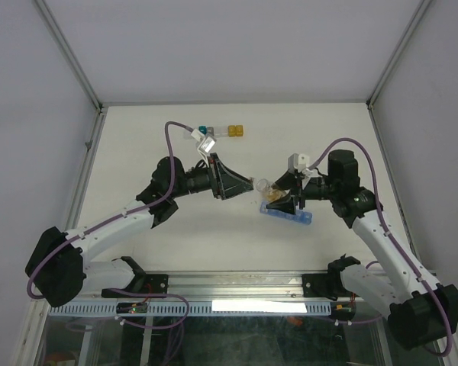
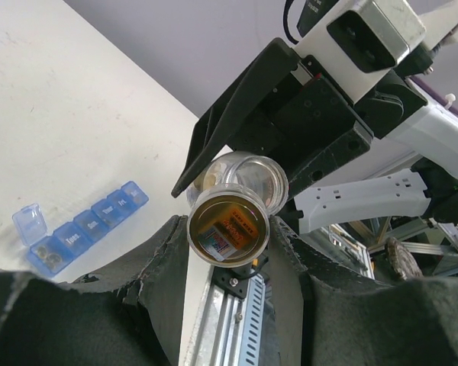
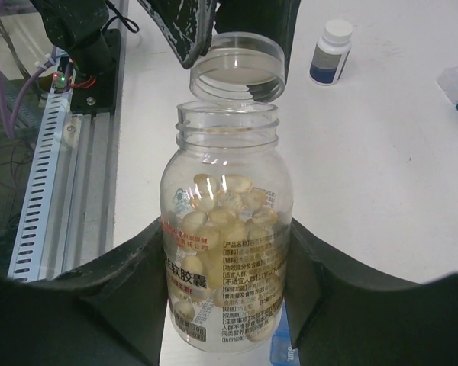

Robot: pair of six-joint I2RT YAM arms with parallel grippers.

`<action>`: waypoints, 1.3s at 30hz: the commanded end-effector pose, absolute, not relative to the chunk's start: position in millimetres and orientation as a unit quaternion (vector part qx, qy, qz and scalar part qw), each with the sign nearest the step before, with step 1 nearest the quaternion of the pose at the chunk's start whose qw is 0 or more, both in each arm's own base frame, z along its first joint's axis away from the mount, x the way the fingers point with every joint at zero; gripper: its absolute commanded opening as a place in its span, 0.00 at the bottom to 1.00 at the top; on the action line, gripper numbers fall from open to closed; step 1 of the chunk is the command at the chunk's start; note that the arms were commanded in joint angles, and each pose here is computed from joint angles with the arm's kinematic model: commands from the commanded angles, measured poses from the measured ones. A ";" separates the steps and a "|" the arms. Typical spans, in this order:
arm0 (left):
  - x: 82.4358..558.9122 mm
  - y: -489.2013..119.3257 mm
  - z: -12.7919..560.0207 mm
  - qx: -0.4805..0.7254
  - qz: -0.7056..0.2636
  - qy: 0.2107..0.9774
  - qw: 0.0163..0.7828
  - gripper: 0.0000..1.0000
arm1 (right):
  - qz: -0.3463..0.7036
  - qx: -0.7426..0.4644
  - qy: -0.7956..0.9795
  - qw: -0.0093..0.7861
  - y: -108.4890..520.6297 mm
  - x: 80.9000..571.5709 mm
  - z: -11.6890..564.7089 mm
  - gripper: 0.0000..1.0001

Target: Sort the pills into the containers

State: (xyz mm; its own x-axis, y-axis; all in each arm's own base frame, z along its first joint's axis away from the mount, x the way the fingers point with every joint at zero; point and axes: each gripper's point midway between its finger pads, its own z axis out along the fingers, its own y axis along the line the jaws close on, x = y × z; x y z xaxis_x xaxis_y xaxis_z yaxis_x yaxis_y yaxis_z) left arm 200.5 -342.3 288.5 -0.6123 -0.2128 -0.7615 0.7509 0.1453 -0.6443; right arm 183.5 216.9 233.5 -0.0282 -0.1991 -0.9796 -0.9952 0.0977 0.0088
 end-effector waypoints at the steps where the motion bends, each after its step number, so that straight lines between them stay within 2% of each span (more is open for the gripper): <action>1: 200.3 -345.0 312.8 0.215 -0.637 0.626 0.394 0.32 | 0.395 -0.539 0.560 0.490 222.1 192.0 248.2 0.00; 15: 193.6 -352.2 299.8 0.233 -0.643 0.637 0.356 0.31 | 0.368 -0.544 0.587 0.473 230.2 201.5 234.2 0.00; 39: 201.0 -361.0 268.9 0.253 -0.561 0.717 0.327 0.26 | 0.290 -0.563 0.617 0.467 232.4 214.9 220.9 0.00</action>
